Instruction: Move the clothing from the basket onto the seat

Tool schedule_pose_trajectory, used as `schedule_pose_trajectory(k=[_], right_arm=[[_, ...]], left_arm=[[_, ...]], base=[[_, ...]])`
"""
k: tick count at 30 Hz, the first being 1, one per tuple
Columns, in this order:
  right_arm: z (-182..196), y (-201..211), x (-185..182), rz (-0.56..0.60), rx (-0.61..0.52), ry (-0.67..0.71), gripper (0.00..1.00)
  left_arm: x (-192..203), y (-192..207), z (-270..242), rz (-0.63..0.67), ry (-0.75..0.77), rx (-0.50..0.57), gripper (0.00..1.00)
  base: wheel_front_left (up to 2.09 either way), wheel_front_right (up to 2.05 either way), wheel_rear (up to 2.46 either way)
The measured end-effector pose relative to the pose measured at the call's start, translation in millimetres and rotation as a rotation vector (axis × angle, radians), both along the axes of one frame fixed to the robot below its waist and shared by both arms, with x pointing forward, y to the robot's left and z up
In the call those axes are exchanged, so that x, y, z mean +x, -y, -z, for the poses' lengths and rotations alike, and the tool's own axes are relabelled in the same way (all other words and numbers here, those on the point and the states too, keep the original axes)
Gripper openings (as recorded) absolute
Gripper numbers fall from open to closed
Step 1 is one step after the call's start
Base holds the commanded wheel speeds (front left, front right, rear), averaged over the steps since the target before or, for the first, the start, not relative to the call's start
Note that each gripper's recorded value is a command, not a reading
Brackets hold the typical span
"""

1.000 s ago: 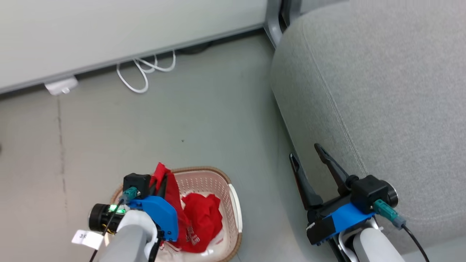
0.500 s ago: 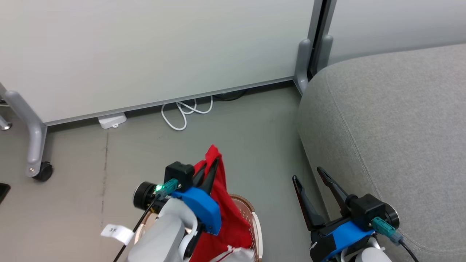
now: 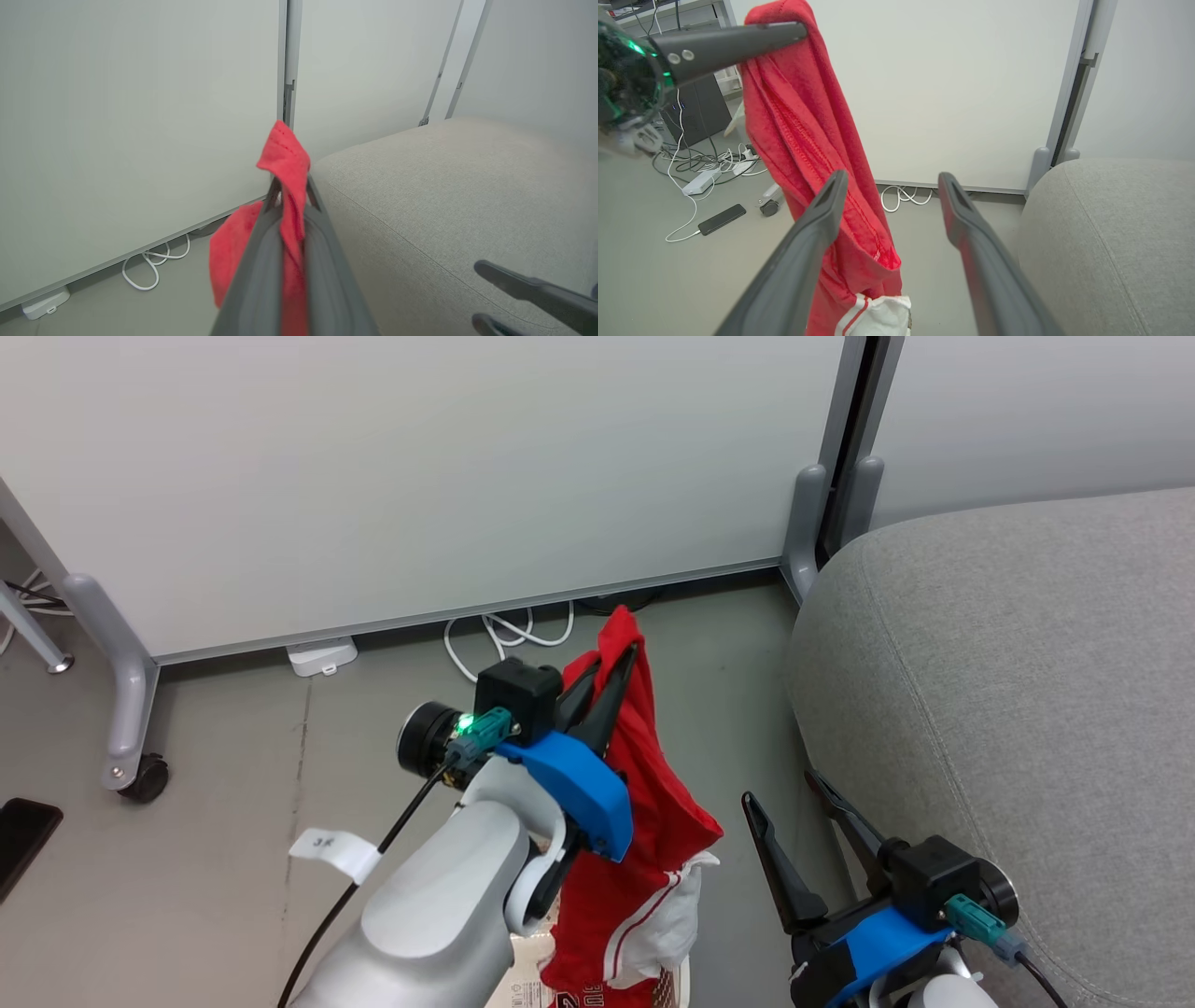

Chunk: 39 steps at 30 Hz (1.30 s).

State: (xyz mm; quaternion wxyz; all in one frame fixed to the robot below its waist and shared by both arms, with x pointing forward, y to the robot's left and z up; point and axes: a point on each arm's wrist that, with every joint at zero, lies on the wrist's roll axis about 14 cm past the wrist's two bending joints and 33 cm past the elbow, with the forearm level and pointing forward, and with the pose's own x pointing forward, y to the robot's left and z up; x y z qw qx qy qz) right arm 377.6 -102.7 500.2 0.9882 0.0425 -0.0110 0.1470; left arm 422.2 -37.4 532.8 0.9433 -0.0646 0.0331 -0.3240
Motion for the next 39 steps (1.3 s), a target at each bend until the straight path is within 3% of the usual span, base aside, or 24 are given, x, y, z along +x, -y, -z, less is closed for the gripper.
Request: schedule_pose_trajectory(k=[14,26,39], right_arm=[[1,-7,-3,-0.021,-0.006,-0.008,1.0],[-1,-11,-5,-0.035,0.0,-0.017,1.0],[-5,-45,13,-0.149,-0.076,-0.051,1.0]], left_arm=[[3,28,-41,0.096,0.054,0.032,0.0],[-3,37,-41,0.126,0.039,0.027,0.0],[-4,38,-38,0.137,0.026,0.018,0.0]], base=[[0.0,0.0,0.0],[0.0,0.0,0.0],[0.0,0.0,0.0]])
